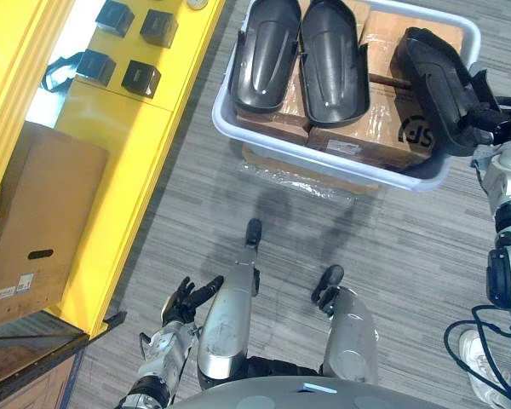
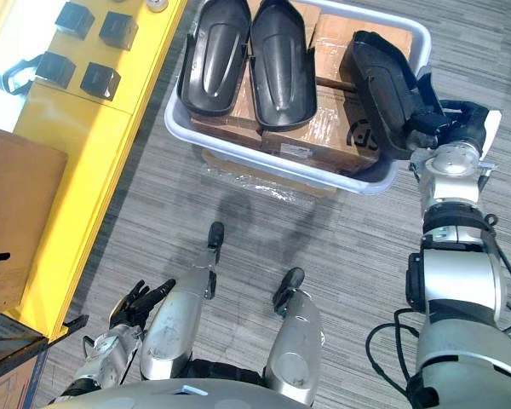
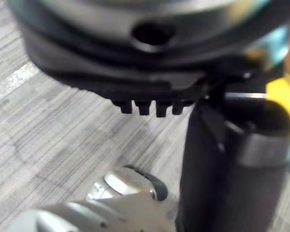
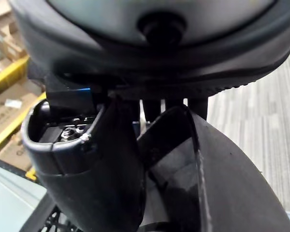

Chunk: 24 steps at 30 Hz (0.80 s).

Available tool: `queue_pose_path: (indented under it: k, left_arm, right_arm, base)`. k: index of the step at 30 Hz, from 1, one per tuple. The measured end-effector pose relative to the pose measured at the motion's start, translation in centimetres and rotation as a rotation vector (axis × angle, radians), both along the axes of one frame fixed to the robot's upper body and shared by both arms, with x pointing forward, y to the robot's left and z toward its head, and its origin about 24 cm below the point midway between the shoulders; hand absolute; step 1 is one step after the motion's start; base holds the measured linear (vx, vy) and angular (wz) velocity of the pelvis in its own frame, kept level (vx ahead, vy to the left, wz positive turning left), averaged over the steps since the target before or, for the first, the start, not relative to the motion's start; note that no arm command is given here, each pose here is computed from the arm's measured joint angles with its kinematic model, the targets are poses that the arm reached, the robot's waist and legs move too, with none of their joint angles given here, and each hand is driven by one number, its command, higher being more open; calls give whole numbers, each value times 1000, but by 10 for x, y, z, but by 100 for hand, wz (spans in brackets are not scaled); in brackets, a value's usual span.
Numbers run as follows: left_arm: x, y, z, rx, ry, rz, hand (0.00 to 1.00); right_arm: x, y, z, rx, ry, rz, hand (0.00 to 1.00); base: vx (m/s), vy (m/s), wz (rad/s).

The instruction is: Walk over and take three plastic housings, then place them on the shelf

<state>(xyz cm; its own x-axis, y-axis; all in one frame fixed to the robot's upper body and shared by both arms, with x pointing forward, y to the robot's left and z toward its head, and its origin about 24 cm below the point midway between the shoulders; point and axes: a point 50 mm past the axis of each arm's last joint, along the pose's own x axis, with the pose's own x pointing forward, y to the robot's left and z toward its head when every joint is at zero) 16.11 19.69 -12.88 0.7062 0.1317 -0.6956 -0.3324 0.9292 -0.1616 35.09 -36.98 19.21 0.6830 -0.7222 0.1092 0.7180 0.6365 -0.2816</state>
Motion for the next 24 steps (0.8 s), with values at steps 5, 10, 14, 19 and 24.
queue_pose_path:
  k: [5,10,14,19,24]
  left_arm:
    - [0,8,10,41,-59,47,100]
    - [20,20,41,43,-230,173,100]
    - [43,30,80,30,-421,250,100]
    - [63,23,119,-92,-626,227,100]
    - [76,-3,124,-372,-612,145,100]
  right_arm:
    - [-2,24,5,-141,-125,55,0]
    - [-13,63,-14,-257,-198,133,0]
    - [-24,97,-46,-264,-187,188,0]
    - [-31,112,-76,-279,-103,215,0]
    - [-33,116,-78,-343,-91,229,0]
  base:
    - [97,-28,-4]
    - [116,-60,-1]
    - [133,-34,6]
    - [56,0,-8]
    - [-41,17,-15]
